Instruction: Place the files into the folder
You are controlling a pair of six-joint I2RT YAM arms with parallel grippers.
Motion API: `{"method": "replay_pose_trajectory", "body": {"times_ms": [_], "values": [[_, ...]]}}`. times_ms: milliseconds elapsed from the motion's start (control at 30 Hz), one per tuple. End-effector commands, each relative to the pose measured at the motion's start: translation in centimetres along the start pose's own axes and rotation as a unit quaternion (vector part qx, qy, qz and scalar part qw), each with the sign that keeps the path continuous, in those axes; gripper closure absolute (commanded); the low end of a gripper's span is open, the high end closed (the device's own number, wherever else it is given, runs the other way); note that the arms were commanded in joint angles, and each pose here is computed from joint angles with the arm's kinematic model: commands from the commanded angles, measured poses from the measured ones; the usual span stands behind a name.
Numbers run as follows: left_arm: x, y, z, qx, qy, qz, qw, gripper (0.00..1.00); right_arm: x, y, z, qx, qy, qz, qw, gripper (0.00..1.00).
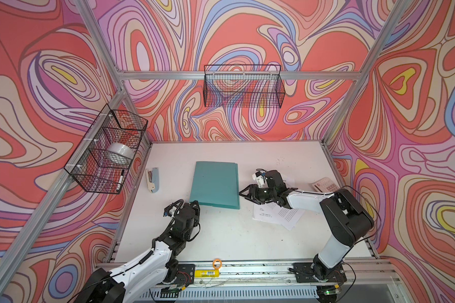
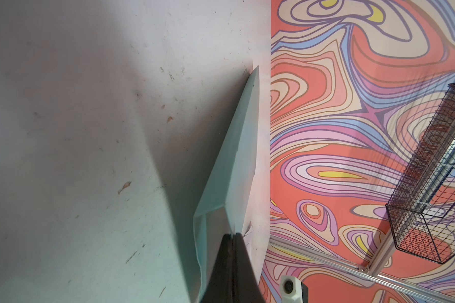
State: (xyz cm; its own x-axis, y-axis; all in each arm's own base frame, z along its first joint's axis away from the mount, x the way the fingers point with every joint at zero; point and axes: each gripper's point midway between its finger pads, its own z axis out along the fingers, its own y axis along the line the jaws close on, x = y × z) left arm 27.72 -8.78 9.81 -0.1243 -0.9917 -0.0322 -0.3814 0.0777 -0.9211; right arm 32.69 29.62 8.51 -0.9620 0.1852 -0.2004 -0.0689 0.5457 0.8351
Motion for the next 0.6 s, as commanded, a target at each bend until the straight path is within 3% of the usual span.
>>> {"method": "replay_pose_trajectory", "body": {"times_ms": [0,567], "values": [[0.2,-0.4,0.0,0.013,0.007,-0.021,1.0,1.0,-1.0,2.1,0.6,-0.037,-0.006,-0.005,0.999,0.46],[0.4,-0.6,-0.3,0.018,0.016,-0.02,1.0,1.0,-1.3,0.1,4.4,-0.063,0.017,0.044,0.997,0.54]]}}
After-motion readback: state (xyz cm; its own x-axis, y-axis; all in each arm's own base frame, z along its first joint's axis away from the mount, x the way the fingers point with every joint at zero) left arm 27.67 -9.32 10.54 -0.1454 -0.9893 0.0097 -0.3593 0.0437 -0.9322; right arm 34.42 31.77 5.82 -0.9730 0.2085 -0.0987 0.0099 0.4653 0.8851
